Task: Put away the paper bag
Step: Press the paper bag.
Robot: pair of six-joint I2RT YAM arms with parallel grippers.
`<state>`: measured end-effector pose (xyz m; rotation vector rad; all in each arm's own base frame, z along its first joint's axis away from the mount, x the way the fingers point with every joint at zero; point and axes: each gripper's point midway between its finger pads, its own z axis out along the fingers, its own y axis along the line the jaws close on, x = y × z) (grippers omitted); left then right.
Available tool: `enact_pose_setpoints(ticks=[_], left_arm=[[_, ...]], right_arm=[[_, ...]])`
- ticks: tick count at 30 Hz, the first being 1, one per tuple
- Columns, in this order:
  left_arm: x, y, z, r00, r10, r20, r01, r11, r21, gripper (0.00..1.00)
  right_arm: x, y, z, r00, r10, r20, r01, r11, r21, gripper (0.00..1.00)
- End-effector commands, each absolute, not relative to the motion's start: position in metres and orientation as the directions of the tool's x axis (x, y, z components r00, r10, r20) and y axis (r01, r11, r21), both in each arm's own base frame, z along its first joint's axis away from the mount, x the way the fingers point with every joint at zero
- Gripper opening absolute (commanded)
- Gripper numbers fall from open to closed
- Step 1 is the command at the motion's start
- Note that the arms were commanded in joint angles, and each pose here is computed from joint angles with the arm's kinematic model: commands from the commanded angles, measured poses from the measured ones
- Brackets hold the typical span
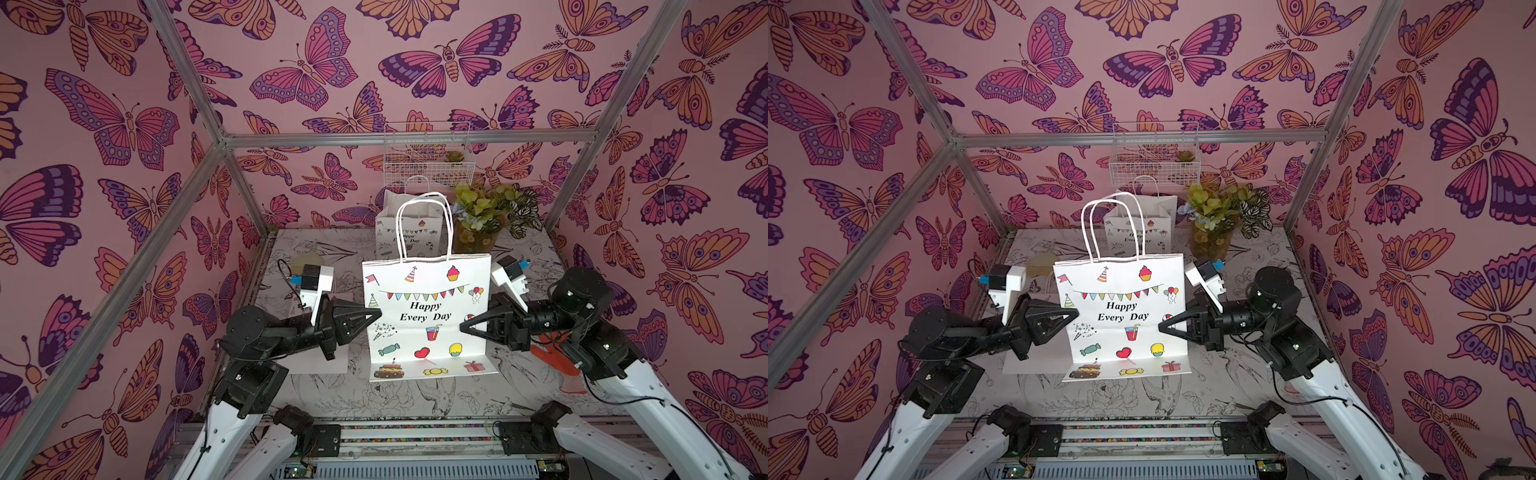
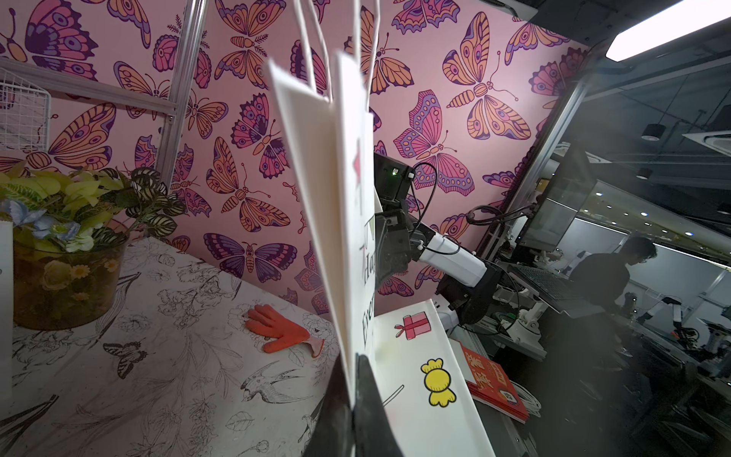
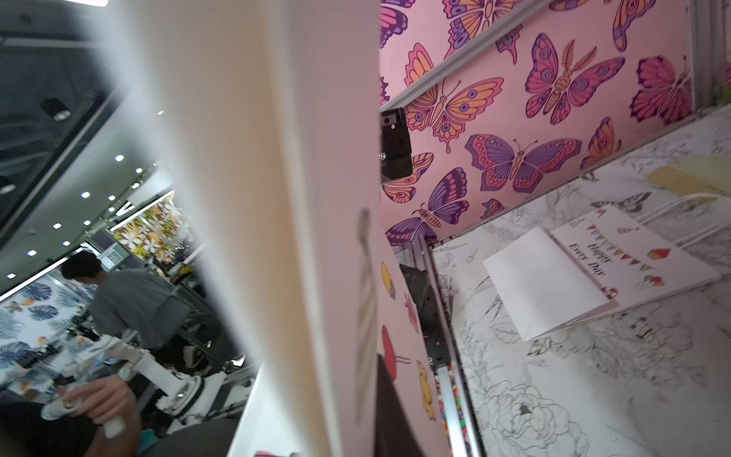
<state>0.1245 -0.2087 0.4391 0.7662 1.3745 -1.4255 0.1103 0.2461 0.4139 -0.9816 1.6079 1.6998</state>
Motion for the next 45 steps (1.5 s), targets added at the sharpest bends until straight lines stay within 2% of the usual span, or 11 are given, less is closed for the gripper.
enact_pose_setpoints(ticks=[1, 3, 8, 12, 17, 20, 25, 38, 39, 43, 45], left_arm=[[0.124, -0.206, 0.438, -0.302, -0.210, -0.930, 0.933, 0.137, -0.334, 0.00], [0.126, -0.205, 0.439, -0.293, -0.215, -0.932, 0.930, 0.161, -0.329, 0.03], [0.128, -0.200, 0.441, -0.269, -0.235, -0.934, 0.927, 0.201, -0.318, 0.20], [0.126, -0.199, 0.447, -0.258, -0.254, -0.932, 0.930, 0.196, -0.311, 0.22], [0.121, -0.201, 0.461, -0.260, -0.298, -0.918, 0.944, 0.121, -0.307, 0.23], [0.122, -0.203, 0.463, -0.269, -0.301, -0.915, 0.946, 0.099, -0.310, 0.20], [0.121, -0.203, 0.464, -0.268, -0.303, -0.914, 0.947, 0.093, -0.308, 0.01], [0.122, -0.203, 0.460, -0.279, -0.293, -0.914, 0.942, 0.102, -0.320, 0.00], [0.123, -0.203, 0.459, -0.280, -0.291, -0.915, 0.941, 0.105, -0.322, 0.00], [0.128, -0.205, 0.453, -0.294, -0.284, -0.913, 0.934, 0.117, -0.337, 0.00], [0.129, -0.205, 0.450, -0.298, -0.276, -0.914, 0.931, 0.126, -0.342, 0.00]], right_arm=[[0.110, 0.245, 0.431, -0.507, -0.027, -0.862, -0.855, -0.108, 0.507, 0.00], [0.109, 0.245, 0.429, -0.512, -0.031, -0.859, -0.852, -0.108, 0.512, 0.00], [0.105, 0.243, 0.422, -0.522, -0.043, -0.852, -0.846, -0.099, 0.524, 0.00], [0.103, 0.241, 0.418, -0.526, -0.053, -0.849, -0.844, -0.093, 0.528, 0.00], [0.102, 0.242, 0.412, -0.540, -0.073, -0.839, -0.833, -0.097, 0.544, 0.00], [0.099, 0.242, 0.410, -0.543, -0.086, -0.835, -0.828, -0.108, 0.550, 0.00], [0.094, 0.238, 0.406, -0.535, -0.097, -0.839, -0.834, -0.102, 0.543, 0.00], [0.095, 0.238, 0.411, -0.520, -0.083, -0.850, -0.846, -0.088, 0.526, 0.00], [0.096, 0.238, 0.415, -0.513, -0.076, -0.855, -0.851, -0.086, 0.518, 0.02], [0.105, 0.241, 0.432, -0.497, -0.029, -0.867, -0.863, -0.090, 0.497, 0.21], [0.109, 0.244, 0.438, -0.502, -0.017, -0.865, -0.859, -0.103, 0.501, 0.26]])
